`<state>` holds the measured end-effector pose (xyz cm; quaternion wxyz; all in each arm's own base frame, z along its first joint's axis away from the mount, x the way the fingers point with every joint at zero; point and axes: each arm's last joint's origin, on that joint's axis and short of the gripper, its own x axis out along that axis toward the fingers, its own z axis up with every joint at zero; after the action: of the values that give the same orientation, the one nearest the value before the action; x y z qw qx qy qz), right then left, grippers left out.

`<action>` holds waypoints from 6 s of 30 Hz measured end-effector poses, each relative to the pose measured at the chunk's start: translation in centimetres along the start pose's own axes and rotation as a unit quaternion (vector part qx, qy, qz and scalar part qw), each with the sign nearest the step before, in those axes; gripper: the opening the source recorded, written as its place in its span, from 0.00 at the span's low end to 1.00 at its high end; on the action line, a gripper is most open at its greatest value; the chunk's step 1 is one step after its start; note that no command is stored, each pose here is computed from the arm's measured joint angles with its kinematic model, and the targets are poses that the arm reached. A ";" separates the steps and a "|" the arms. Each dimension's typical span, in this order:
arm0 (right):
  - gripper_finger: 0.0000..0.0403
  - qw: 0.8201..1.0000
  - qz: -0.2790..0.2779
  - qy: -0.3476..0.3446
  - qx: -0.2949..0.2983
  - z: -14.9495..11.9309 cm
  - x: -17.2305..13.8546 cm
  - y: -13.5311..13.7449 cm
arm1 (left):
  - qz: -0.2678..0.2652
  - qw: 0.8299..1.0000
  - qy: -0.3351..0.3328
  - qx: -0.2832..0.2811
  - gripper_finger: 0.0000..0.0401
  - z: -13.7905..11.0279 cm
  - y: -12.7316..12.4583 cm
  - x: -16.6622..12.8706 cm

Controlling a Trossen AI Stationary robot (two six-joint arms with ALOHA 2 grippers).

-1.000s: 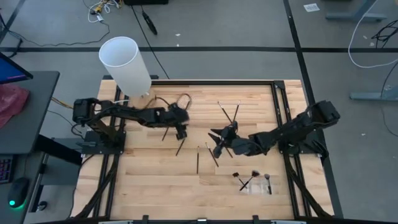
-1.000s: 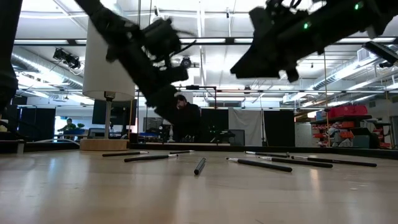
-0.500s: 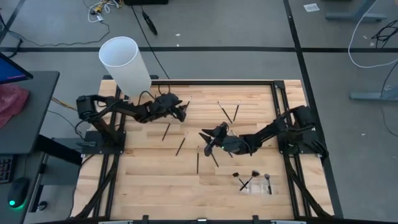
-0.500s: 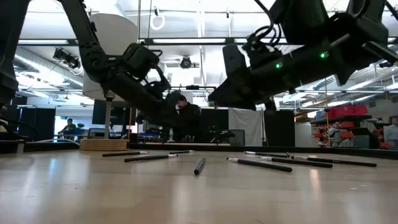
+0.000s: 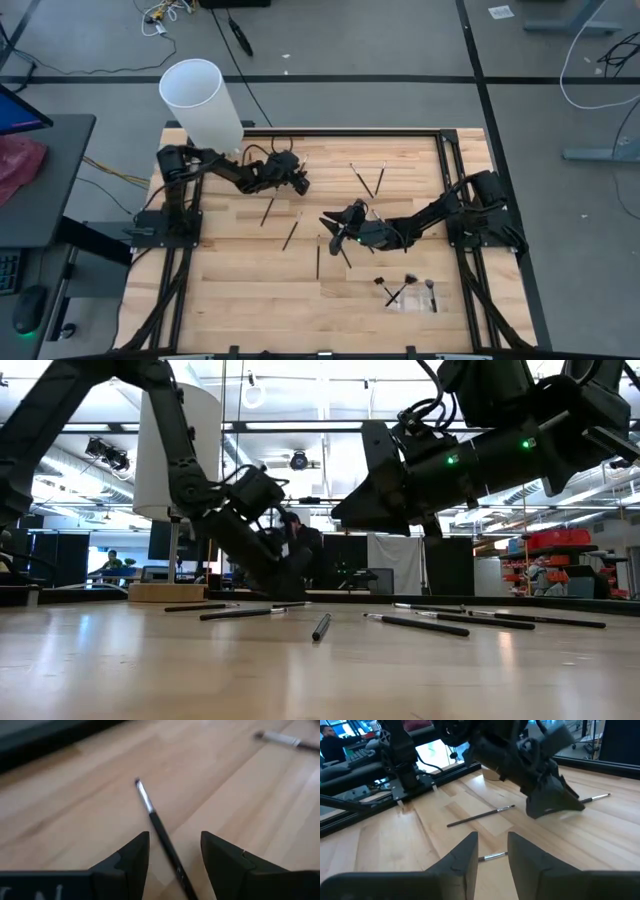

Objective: Pick & Place Makeup Supplies
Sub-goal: Put the silver makeup brush into the transparent organizer

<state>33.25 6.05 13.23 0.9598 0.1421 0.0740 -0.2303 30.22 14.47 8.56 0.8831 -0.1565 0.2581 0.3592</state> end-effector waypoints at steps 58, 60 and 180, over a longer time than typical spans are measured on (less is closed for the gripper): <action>0.26 0.997 0.042 0.053 -0.043 -1.6 -1.6 1.6 | -0.205 0.975 -0.026 0.079 0.21 -4.4 0.8 -3.5; 0.26 0.997 0.042 0.053 -0.043 -1.6 -1.5 1.6 | -0.202 0.975 -0.029 0.092 0.27 -4.4 0.8 -3.5; 0.25 0.980 0.055 -0.180 -0.070 -0.9 -0.1 1.4 | -0.479 0.846 -0.215 0.089 0.06 -0.8 -7.6 -10.4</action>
<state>33.71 7.59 12.79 0.9762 0.0346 -0.0923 -0.1931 29.01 3.06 14.52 0.9890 -0.0999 -0.0141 -0.1085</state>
